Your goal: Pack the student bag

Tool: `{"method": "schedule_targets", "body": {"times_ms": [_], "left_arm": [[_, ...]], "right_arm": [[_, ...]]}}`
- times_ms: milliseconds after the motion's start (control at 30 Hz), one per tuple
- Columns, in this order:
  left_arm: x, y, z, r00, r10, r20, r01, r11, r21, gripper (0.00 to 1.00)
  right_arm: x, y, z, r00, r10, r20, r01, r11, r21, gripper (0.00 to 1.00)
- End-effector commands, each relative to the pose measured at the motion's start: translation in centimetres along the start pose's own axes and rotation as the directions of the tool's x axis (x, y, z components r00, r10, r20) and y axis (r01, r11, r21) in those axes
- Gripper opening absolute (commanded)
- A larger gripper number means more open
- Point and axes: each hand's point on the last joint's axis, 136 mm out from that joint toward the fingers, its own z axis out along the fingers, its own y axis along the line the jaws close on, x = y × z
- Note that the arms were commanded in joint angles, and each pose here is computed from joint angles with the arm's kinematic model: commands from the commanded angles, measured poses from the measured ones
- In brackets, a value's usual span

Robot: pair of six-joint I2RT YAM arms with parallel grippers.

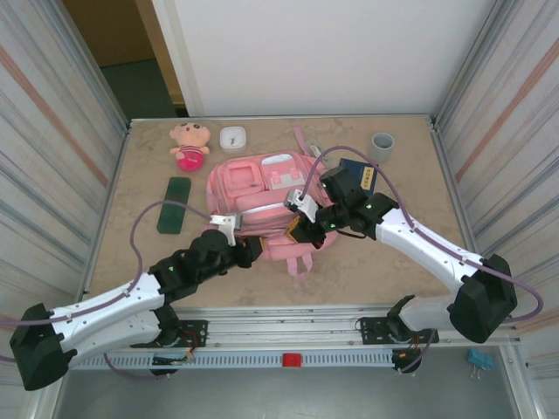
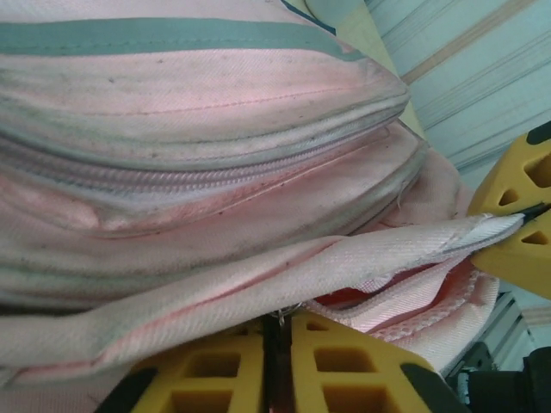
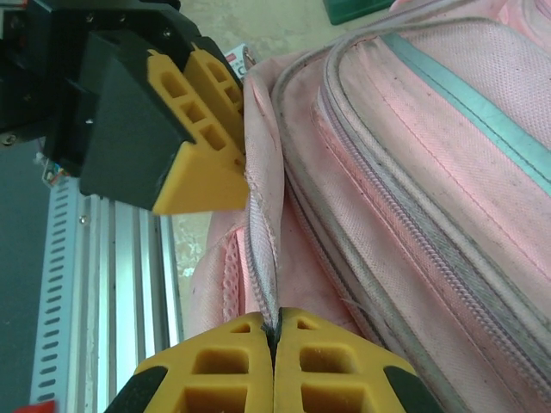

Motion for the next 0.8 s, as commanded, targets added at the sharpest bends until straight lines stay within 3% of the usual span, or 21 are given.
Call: {"method": "schedule_targets", "body": {"times_ms": [0, 400, 767], "left_arm": [[-0.7, 2.3, -1.0, 0.999, 0.028, 0.044, -0.023, 0.994, -0.108, 0.03], [0.5, 7.1, -2.4, 0.981, 0.189, 0.040, -0.173, 0.953, -0.247, 0.00], [-4.3, 12.7, -2.3, 0.976, 0.090, 0.198, -0.022, 0.946, -0.324, 0.00]], "right_arm": [[-3.5, 0.9, -2.6, 0.990, -0.062, 0.126, 0.064, 0.998, -0.010, 0.00], [-3.8, 1.0, -4.8, 0.985, -0.080, 0.151, 0.081, 0.997, 0.001, 0.00], [-5.4, 5.1, -9.6, 0.926, -0.251, 0.284, 0.279, 0.958, -0.062, 0.00]]}}
